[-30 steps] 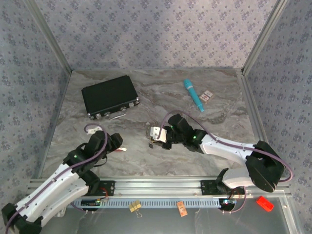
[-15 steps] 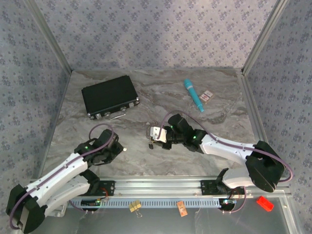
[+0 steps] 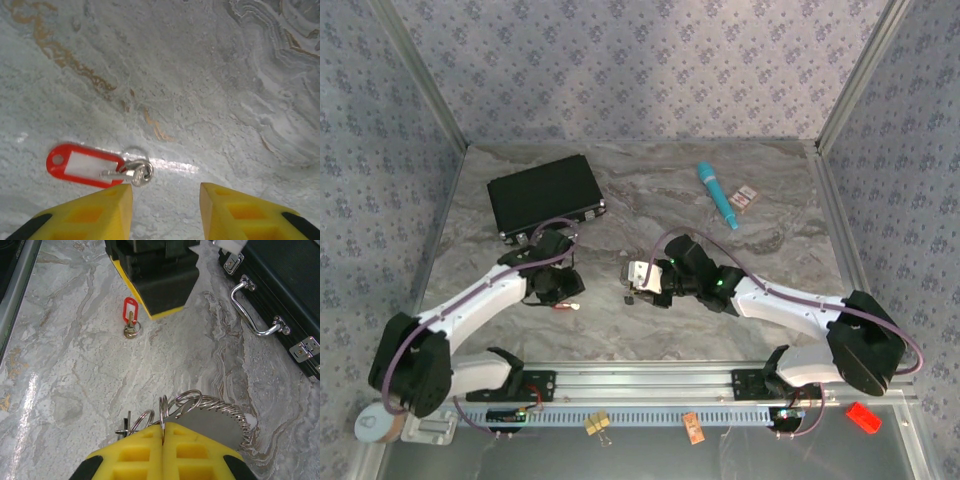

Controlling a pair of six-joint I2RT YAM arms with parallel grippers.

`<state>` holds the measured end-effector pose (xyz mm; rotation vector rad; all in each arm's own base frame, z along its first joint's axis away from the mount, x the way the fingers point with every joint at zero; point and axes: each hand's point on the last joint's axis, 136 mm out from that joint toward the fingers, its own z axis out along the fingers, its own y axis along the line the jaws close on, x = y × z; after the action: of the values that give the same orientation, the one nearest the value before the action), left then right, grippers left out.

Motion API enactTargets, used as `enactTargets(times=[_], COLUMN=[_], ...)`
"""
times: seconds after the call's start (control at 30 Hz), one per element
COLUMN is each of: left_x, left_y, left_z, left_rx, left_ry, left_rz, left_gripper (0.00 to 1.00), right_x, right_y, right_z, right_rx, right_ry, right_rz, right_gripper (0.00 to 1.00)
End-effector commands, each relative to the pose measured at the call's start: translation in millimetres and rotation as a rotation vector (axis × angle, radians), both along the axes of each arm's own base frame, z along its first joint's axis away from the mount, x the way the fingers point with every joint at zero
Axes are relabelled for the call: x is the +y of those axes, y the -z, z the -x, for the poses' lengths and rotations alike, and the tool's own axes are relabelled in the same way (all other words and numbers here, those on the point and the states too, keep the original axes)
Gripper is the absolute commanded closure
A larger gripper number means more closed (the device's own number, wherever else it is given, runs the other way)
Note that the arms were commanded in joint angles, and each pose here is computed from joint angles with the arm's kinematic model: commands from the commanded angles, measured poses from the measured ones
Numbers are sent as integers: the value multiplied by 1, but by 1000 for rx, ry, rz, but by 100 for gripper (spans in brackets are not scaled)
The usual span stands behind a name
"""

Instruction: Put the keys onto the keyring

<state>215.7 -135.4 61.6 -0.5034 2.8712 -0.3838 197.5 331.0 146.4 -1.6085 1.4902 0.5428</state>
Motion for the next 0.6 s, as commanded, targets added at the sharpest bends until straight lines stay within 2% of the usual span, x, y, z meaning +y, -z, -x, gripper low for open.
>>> enactTargets(times=[0.0, 0.23, 0.57], left_x=[-6, -12, -42], left_y=[2, 32, 29], left_z=[-12, -2, 40], left_rx=[-17, 85, 126], left_ry=[119, 132, 72], left_rz=[-11, 22, 111], left_gripper=[59, 59, 57], right_x=[2, 1, 0], right_y=[-13, -12, -11], right_z=[2, 3, 2], right_rx=[-24, -24, -21], right_ry=[-8, -10, -9], right_rz=[-20, -21, -20], right_gripper=[100, 100, 100])
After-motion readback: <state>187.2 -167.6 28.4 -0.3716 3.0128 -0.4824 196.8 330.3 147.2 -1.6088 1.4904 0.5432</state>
